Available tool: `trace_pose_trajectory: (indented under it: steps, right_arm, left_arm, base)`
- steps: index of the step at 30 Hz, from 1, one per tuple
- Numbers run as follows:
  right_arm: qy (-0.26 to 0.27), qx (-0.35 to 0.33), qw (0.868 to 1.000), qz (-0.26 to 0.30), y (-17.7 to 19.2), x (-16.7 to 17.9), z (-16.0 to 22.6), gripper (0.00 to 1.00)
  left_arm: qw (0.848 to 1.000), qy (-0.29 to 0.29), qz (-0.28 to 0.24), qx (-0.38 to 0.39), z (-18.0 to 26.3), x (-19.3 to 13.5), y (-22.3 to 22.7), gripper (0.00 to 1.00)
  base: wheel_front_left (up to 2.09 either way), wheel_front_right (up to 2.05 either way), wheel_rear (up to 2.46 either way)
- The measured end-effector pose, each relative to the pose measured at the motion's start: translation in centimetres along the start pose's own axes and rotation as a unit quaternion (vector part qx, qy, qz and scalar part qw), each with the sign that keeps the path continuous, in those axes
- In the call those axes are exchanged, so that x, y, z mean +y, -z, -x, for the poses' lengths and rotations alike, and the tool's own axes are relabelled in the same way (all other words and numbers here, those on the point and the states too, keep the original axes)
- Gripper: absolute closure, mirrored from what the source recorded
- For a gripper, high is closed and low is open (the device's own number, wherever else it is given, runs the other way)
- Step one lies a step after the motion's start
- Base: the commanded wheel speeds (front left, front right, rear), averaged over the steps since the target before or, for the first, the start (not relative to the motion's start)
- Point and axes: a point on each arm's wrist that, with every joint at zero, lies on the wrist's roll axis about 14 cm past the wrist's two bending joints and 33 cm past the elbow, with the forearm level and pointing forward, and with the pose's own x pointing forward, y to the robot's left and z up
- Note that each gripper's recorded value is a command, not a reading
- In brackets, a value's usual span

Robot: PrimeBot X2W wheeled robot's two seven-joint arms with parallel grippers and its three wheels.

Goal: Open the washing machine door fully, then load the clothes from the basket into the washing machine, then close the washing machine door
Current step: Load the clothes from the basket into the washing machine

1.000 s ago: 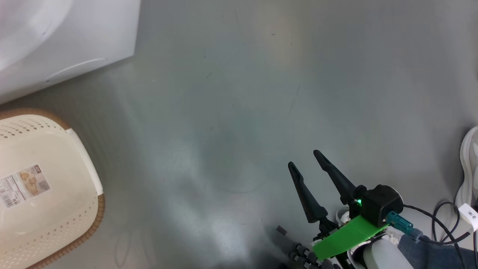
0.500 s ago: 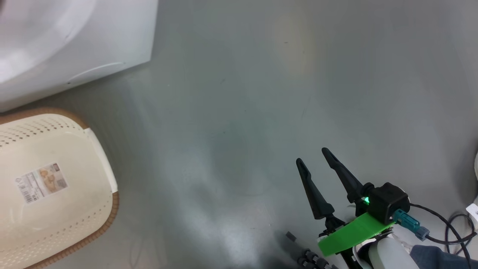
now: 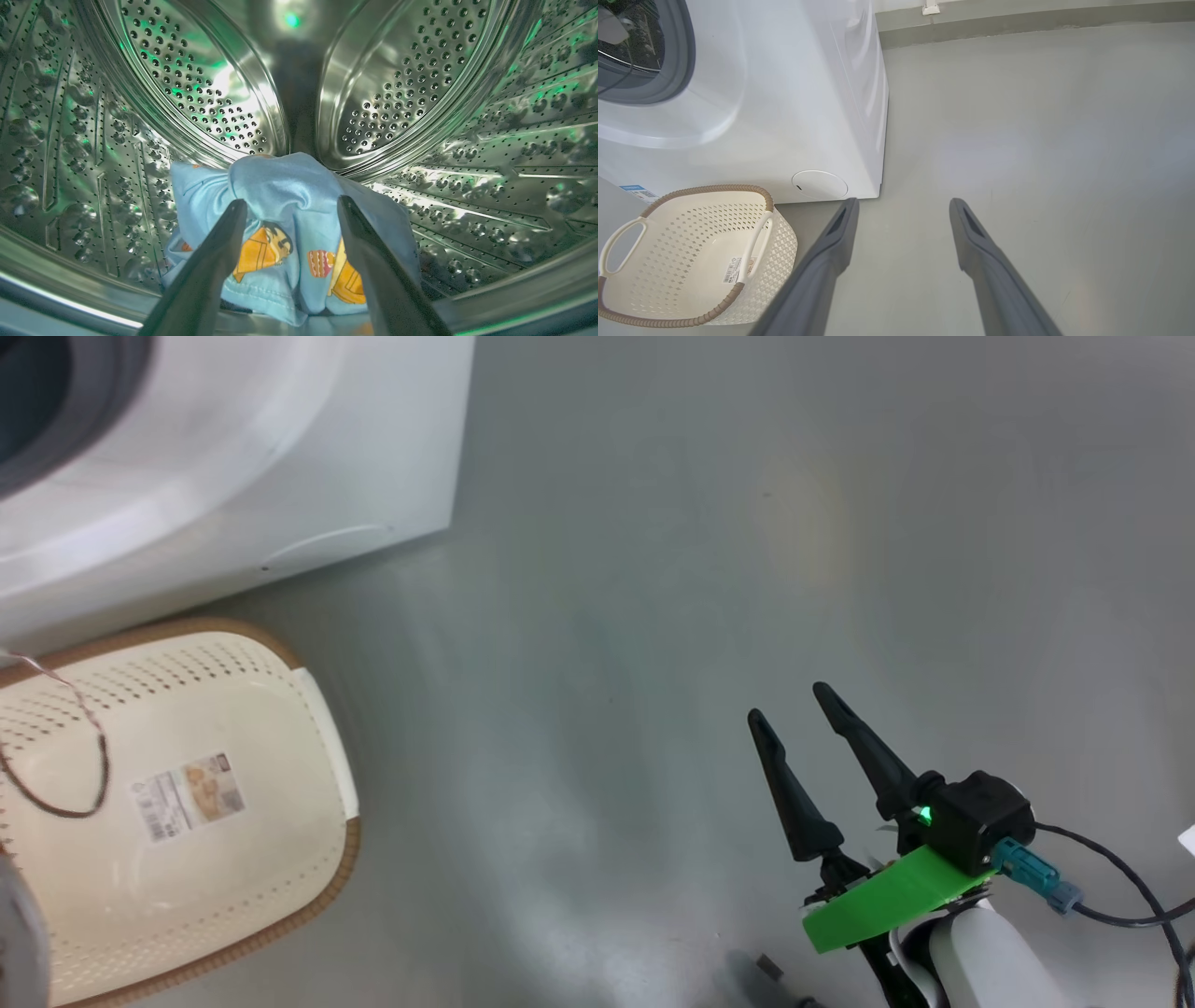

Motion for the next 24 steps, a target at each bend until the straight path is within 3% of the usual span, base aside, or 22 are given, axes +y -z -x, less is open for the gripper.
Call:
trace_pose_trajectory:
  steps: [24]
  right_arm:
    - [-0.05, -0.073, 0.996, 0.0, -5.1, 2.7, 1.1, 0.0]
  left_arm:
    - [0.999, 0.028, 0.01, -0.014, 11.6, 0.0, -2.0, 0.0]
  base:
    - [0.0, 0.0, 0.0]
